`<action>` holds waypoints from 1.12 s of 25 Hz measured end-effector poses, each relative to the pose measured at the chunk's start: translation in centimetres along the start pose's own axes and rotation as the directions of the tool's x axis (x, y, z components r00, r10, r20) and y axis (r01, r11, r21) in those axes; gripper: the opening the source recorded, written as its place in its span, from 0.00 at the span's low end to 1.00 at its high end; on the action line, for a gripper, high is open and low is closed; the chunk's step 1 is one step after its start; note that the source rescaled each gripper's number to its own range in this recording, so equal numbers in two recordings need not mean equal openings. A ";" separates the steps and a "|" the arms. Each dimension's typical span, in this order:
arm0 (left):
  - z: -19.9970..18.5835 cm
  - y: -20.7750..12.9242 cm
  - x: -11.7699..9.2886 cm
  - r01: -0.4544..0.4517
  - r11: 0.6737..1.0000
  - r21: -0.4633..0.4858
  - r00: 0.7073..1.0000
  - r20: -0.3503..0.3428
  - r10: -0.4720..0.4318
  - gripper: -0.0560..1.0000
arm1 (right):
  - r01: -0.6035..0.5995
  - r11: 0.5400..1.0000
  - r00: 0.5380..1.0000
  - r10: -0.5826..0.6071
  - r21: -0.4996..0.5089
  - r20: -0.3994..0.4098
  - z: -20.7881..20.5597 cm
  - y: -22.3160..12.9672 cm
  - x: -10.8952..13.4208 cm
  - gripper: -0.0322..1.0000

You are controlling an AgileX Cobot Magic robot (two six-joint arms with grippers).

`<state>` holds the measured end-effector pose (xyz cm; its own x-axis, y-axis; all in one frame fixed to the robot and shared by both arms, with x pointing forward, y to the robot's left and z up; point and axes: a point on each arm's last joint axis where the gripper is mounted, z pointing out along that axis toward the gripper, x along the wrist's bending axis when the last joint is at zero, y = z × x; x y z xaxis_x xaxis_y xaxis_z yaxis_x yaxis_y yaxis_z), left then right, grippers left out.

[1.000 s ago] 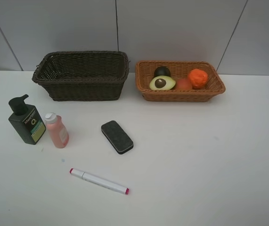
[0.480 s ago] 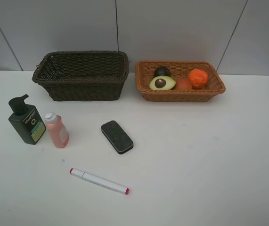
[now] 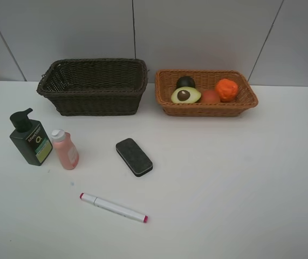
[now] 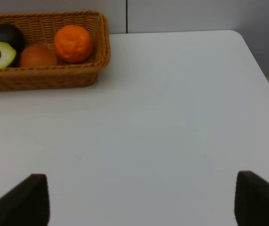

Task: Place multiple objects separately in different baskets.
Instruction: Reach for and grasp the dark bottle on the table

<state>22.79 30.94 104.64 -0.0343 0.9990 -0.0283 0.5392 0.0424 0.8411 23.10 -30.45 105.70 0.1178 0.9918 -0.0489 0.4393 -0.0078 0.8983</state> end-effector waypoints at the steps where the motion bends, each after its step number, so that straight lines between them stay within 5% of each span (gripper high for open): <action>1: 0.0 0.0 0.0 0.000 1.000 0.000 1.000 0.000 0.000 1.00 | 0.000 1.000 1.000 0.000 0.000 0.000 0.0 0.0 0.0 0.94; 28: -0.7 1.4 0.0 0.018 1.000 -0.008 1.000 -0.004 -0.018 1.00 | -0.002 1.000 1.000 0.002 0.000 0.000 0.0 0.0 0.0 0.94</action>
<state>22.91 30.97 106.17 -0.0475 0.9980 -0.0415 0.5315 0.0604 0.8449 23.10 -30.45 105.70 0.1187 0.9918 -0.0470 0.4387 -0.0100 0.8986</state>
